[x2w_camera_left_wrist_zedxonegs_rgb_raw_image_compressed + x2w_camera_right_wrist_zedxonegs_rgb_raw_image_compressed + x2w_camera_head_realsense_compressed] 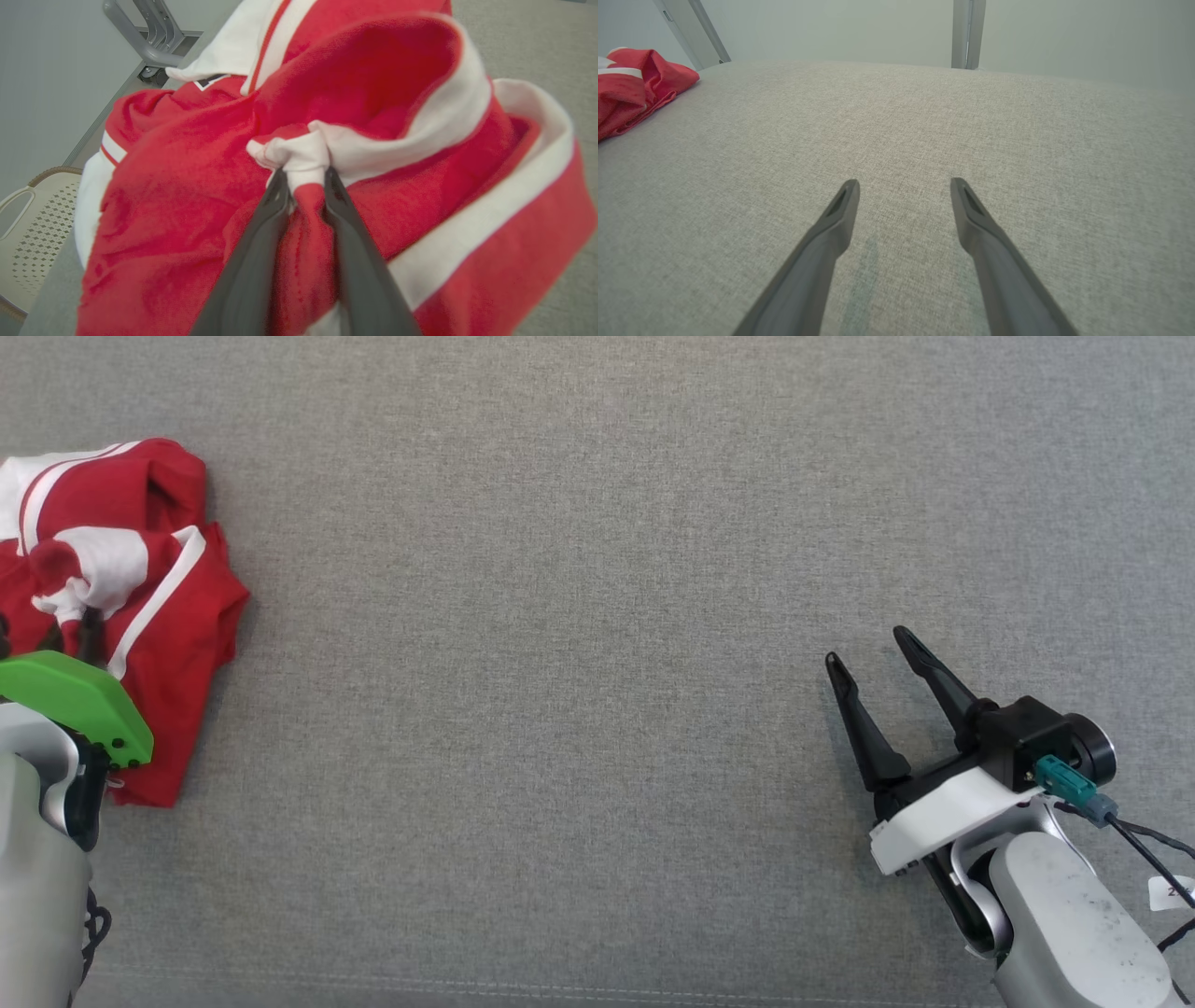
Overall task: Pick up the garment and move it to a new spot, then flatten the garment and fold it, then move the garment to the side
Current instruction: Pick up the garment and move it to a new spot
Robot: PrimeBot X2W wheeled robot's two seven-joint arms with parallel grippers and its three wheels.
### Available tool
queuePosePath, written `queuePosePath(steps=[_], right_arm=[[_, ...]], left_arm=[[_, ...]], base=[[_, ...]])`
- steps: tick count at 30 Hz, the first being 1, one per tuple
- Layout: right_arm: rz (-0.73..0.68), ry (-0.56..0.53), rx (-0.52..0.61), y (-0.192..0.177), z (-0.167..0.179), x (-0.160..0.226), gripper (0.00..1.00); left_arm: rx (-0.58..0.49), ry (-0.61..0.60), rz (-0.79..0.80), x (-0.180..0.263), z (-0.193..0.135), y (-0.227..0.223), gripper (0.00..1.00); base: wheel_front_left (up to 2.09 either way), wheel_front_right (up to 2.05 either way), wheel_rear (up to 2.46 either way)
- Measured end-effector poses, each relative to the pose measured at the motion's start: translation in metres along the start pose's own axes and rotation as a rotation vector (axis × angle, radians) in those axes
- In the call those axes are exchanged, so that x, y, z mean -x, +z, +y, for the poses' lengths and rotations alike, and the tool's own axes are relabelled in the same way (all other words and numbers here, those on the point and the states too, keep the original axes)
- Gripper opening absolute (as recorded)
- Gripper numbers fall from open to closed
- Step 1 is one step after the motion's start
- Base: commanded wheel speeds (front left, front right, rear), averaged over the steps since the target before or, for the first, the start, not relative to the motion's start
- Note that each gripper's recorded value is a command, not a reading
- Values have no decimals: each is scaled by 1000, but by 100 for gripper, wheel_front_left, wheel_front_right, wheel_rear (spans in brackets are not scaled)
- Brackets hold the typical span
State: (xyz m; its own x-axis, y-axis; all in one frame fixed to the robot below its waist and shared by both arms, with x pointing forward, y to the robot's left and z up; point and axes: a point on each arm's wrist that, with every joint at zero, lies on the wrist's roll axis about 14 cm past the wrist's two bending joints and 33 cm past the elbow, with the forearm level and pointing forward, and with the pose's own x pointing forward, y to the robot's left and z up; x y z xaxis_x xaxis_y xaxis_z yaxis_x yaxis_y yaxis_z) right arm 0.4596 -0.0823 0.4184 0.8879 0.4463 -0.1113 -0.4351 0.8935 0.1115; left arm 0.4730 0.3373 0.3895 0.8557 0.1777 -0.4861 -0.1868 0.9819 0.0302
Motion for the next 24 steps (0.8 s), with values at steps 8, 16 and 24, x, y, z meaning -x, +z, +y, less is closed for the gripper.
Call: queuePosePath(steps=[8,16,24], right_arm=[[-35,-8,-10,15,4,3,100],[-91,-35,-61,36,15,12,100],[-132,-92,-88,51,11,31,100]], left_arm=[[-28,-13,-127,7,0,34,0],[-125,-167,-474,34,-52,145,0],[-45,-511,-670,89,-186,182,0]], base=[[0,0,0],[0,0,0],[0,0,0]])
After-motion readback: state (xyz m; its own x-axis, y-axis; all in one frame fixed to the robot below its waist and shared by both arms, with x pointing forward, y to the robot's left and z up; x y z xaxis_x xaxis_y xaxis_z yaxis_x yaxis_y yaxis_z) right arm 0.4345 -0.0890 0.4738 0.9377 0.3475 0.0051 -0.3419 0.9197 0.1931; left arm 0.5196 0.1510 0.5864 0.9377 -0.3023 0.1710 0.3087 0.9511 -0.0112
